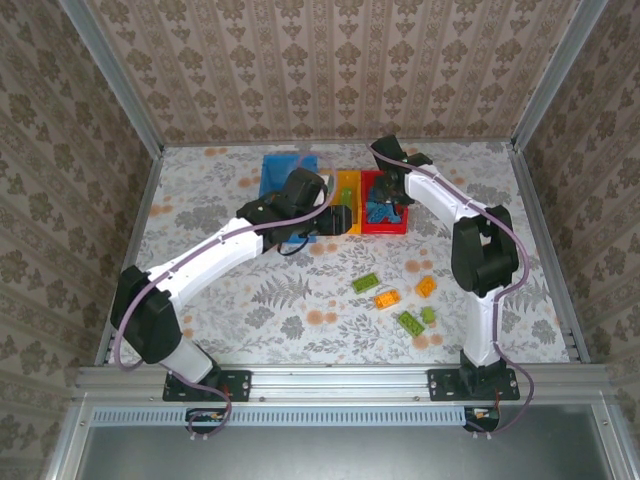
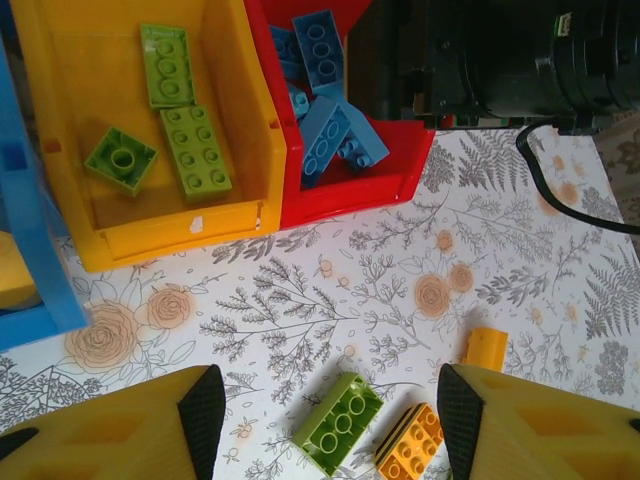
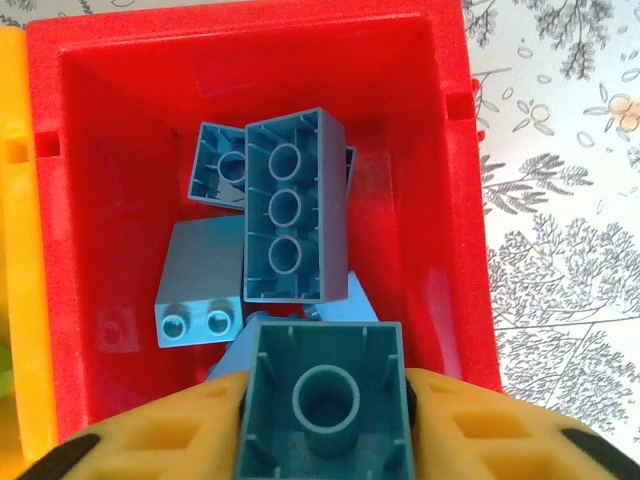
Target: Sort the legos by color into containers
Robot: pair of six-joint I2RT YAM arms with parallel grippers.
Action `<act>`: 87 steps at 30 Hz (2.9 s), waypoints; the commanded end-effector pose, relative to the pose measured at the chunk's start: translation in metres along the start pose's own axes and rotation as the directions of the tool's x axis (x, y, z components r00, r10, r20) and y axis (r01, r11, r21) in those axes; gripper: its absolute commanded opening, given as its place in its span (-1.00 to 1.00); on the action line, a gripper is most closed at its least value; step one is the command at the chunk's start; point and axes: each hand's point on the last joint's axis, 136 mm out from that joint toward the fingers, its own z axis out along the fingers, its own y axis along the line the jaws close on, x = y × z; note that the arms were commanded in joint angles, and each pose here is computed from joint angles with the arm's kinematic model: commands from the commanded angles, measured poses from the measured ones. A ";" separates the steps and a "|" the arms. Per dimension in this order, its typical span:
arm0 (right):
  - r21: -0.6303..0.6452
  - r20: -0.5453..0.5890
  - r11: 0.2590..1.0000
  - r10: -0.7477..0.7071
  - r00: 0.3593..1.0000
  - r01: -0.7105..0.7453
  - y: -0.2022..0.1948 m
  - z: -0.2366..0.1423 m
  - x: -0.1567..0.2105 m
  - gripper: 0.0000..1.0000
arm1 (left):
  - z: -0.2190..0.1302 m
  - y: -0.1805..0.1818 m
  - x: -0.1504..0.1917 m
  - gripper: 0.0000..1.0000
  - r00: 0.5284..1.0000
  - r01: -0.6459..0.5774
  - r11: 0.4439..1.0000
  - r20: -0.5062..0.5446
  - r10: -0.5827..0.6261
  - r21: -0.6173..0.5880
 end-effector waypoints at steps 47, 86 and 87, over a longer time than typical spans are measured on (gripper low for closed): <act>-0.324 0.463 0.935 0.292 0.837 -0.147 -0.153 -0.302 0.163 0.61 | 0.187 -0.124 0.161 0.59 0.690 -0.621 0.773 -0.375 0.619 0.134; -0.516 0.372 0.856 0.196 0.908 0.027 -0.053 -0.258 0.108 0.57 | 0.045 -0.002 -0.026 -0.71 0.966 -0.257 0.936 -0.077 0.245 -0.241; -0.529 0.358 0.848 0.188 0.914 0.034 -0.045 -0.252 0.104 0.57 | 0.036 0.010 -0.032 -0.71 0.972 -0.234 0.936 -0.065 0.225 -0.261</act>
